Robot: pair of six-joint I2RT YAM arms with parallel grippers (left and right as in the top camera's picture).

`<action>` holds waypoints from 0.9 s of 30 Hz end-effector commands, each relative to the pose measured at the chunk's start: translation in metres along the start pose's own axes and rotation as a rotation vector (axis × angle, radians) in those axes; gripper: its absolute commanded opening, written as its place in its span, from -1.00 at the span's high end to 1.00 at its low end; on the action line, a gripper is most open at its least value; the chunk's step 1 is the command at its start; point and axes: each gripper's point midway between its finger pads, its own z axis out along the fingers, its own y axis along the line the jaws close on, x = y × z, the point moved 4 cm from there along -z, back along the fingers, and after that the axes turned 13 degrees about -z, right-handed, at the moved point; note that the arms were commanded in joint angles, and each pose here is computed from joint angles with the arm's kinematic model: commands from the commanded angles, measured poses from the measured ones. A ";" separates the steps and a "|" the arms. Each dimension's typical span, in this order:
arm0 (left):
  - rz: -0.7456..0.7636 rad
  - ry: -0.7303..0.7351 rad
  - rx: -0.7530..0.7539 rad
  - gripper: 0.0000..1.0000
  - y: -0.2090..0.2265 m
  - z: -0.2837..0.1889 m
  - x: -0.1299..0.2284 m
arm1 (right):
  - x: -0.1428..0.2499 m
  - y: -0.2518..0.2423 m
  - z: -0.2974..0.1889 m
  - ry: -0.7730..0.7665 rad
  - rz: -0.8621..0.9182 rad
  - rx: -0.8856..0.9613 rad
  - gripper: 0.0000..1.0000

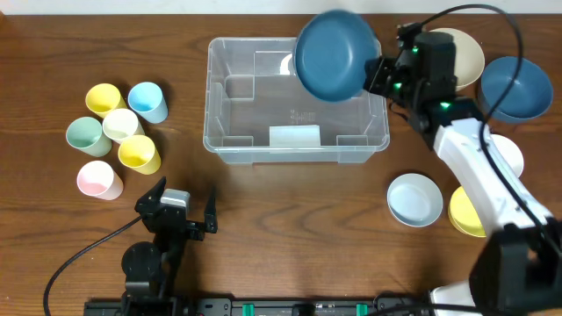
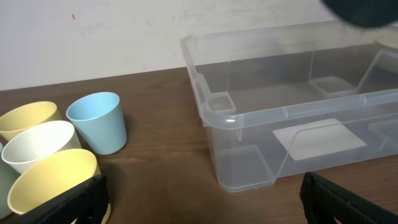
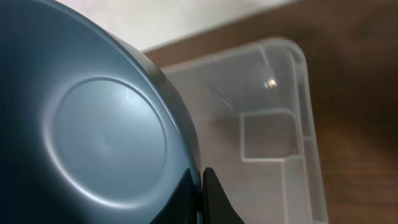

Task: Pack container
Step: 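Carry the blue bowl with the right gripper into the container and release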

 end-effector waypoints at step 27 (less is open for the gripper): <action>-0.001 0.039 0.000 -0.96 0.002 0.001 0.012 | 0.015 0.015 0.031 0.024 -0.626 0.534 0.97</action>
